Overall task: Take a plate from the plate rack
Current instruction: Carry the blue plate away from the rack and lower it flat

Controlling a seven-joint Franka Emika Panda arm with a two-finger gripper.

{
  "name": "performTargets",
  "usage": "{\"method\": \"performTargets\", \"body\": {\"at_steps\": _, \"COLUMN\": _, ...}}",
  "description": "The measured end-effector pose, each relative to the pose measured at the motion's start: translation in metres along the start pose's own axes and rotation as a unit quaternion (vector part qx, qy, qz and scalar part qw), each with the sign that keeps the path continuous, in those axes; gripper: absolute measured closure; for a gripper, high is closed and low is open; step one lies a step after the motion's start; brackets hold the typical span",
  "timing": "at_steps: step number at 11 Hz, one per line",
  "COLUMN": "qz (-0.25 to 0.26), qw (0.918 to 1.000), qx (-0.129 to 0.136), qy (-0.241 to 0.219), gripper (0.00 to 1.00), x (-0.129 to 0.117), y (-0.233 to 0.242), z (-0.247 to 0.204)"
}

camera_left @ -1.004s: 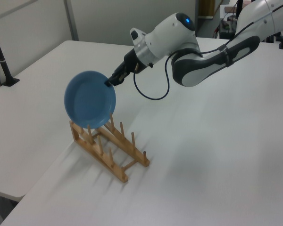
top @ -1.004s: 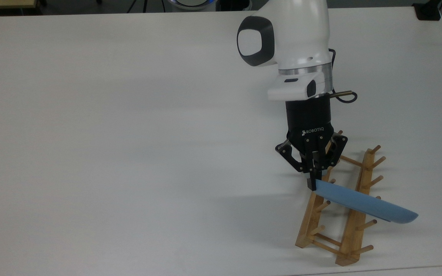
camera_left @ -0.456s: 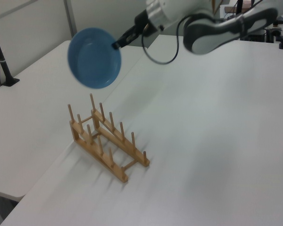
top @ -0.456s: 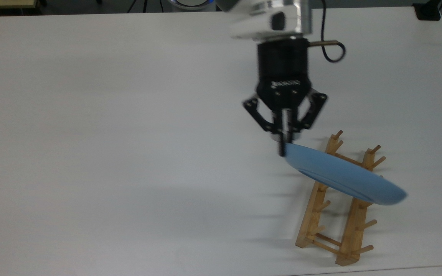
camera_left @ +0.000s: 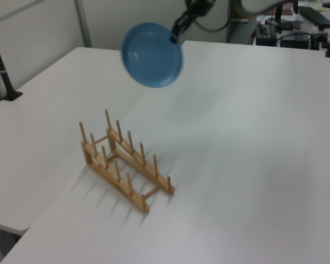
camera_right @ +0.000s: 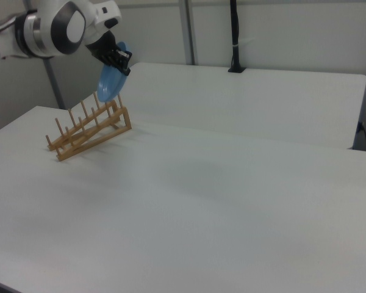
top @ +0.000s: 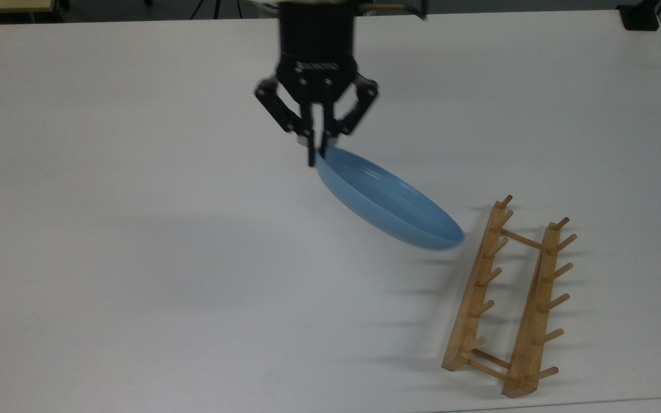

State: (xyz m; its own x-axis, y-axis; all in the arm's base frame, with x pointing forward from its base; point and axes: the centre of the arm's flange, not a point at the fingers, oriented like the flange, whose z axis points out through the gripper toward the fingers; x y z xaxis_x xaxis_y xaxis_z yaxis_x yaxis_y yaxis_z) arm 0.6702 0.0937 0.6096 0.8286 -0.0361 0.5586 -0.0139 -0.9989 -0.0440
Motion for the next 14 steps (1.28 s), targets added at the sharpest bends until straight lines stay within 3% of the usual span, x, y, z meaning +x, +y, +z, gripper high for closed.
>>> {"method": "performTargets", "body": {"at_steps": 2, "qz": -0.035, "qw": 0.9956, "qx": 0.013, "qy": -0.085, "gripper": 0.93, "x": -0.013, "y": 0.037, "z": -0.018}}
{"method": "performTargets", "body": {"at_steps": 3, "qz": -0.06, "qw": 0.9887, "qx": 0.027, "qy": -0.135, "gripper": 0.93, "x": -0.023, "y": 0.06, "z": -0.031}}
{"method": "performTargets", "body": {"at_steps": 6, "qz": -0.133, "qw": 0.9492, "qx": 0.063, "qy": -0.278, "gripper": 0.93, "x": -0.065, "y": 0.124, "z": -0.042}}
{"method": "performTargets", "body": {"at_steps": 7, "qz": -0.148, "qw": 0.9323, "qx": 0.08, "qy": -0.32, "gripper": 0.93, "x": -0.083, "y": 0.148, "z": -0.031}}
{"method": "performTargets", "body": {"at_steps": 8, "qz": -0.156, "qw": 0.9205, "qx": 0.094, "qy": -0.345, "gripper": 0.93, "x": -0.096, "y": 0.166, "z": -0.018}}
{"method": "performTargets", "body": {"at_steps": 10, "qz": -0.149, "qw": 0.8966, "qx": 0.149, "qy": -0.39, "gripper": 0.93, "x": -0.135, "y": 0.217, "z": 0.034}}
{"method": "performTargets", "body": {"at_steps": 12, "qz": -0.117, "qw": 0.8852, "qx": 0.183, "qy": -0.412, "gripper": 0.93, "x": -0.164, "y": 0.252, "z": 0.074}}
{"method": "performTargets", "body": {"at_steps": 14, "qz": -0.104, "qw": 0.8882, "qx": 0.182, "qy": -0.409, "gripper": 0.93, "x": -0.176, "y": 0.266, "z": 0.102}}
